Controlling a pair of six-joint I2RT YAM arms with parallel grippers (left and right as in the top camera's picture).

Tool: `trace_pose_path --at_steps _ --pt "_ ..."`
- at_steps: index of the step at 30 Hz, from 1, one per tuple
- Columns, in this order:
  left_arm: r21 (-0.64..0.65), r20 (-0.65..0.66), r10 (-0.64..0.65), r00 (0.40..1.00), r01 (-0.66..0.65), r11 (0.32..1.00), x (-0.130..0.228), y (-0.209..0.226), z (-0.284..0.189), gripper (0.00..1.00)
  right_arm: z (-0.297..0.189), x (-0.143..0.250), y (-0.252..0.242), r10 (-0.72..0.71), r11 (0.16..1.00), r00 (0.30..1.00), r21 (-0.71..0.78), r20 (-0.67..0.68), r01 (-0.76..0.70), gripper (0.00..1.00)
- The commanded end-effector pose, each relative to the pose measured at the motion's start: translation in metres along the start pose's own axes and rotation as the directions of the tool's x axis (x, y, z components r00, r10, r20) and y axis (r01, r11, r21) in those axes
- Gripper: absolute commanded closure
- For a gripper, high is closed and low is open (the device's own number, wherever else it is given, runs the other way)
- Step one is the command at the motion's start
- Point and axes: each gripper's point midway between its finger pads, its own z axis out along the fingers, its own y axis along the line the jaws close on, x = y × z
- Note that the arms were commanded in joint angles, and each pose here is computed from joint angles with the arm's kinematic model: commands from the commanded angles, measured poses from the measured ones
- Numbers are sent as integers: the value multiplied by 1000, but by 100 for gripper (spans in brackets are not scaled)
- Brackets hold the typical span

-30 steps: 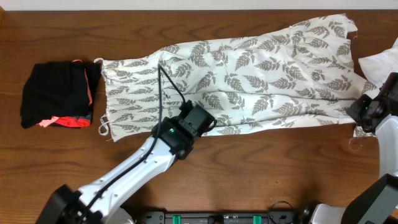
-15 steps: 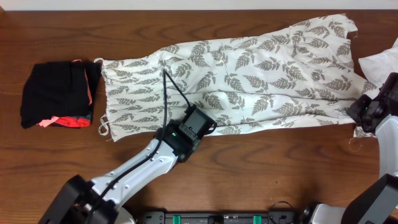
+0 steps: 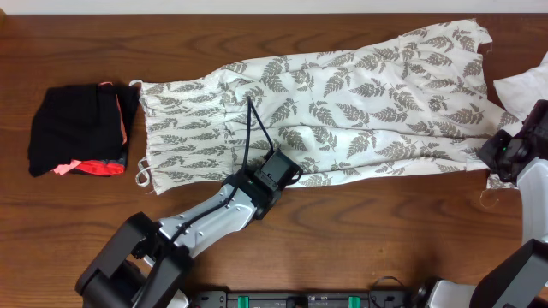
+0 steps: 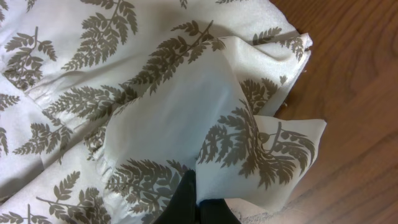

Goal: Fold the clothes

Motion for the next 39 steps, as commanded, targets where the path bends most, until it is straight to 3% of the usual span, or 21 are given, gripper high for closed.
trace_pose_path --at_steps 1,6,12,18,19,21,23,24,31,39 --pt "-12 -46 42 998 -43 999 13 0 2 55 -7 -9 -1 1 1000 1000 -3 28 -1 99" --pt "-9 -57 133 990 -133 991 15 0 2 46 -7 -10 0 2 1000 999 -5 34 -2 99" --pt "-31 3 108 994 -108 994 0 3 2 42 -7 -11 0 2 1000 999 -6 37 -2 99" --pt "-30 8 -6 1000 6 1000 0 3 3 43 -7 -11 0 2 1000 999 -6 37 -2 99" --pt "-30 6 -18 1000 18 999 1 3 3 47 -7 -11 0 2 1000 999 -6 37 -2 99" --pt "-30 4 -35 999 35 999 1 2 4 64 -7 -11 0 2 1000 999 -6 37 -2 99" --pt "-30 2 -34 999 34 999 2 2 5 87 -7 -11 0 2 1000 999 -6 37 -2 99" --pt "-30 2 -34 999 34 999 2 2 5 93 -7 -11 0 2 1000 999 -6 37 -2 99" --pt "-30 -1 -185 983 184 982 5 6 -6 94 -7 -11 0 2 1000 999 -6 37 -2 99" --pt "17 56 -293 954 293 956 8 20 -55 94 -7 -11 0 2 1000 999 -6 37 -2 99"
